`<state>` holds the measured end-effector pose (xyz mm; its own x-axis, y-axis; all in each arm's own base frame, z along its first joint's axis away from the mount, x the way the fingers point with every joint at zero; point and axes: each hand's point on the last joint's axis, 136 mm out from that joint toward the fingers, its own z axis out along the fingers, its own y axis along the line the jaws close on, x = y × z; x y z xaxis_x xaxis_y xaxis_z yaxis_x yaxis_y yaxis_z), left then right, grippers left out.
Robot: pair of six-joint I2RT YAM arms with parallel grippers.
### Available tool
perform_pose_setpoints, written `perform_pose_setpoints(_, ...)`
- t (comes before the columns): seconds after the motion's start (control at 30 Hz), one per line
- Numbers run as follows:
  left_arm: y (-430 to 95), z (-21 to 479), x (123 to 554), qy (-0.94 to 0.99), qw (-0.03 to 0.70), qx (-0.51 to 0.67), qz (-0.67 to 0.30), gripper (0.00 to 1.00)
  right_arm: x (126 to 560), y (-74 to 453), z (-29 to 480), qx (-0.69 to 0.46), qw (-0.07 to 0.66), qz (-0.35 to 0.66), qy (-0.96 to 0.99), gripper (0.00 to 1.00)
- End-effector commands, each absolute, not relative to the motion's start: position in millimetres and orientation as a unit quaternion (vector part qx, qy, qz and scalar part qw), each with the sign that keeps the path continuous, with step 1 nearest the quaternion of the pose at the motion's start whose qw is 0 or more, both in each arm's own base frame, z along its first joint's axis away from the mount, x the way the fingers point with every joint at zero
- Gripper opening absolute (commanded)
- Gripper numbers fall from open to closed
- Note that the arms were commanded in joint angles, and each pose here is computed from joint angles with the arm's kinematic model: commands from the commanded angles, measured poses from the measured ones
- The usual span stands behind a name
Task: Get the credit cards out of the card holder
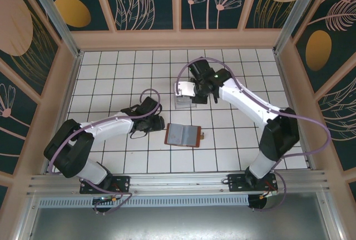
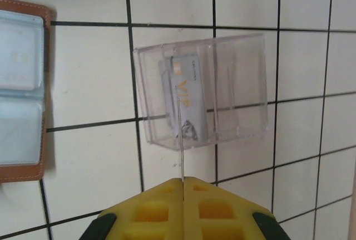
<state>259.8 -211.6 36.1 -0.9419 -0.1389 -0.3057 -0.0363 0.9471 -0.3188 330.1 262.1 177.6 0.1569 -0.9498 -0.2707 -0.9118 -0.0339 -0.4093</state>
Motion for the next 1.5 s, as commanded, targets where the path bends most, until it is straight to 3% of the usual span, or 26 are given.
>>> perform_pose_setpoints(0.0, -208, 39, 262, 0.971, 0.171, -0.045, -0.159, 0.43, 330, 266, 175, -0.749, 0.215, -0.034, 0.625, 0.0)
perform_pose_setpoints(0.37, -207, 40, 266, 0.972, 0.171, -0.044, -0.155, 0.43, 355, 291, 166, -0.765, 0.193, -0.02, 0.614, 0.0)
perform_pose_setpoints(1.47, -211, 26, 275, 0.976, 0.162, -0.037, -0.14, 0.43, 403, 299, 109, -0.774, 0.138, -0.01, 0.618, 0.0)
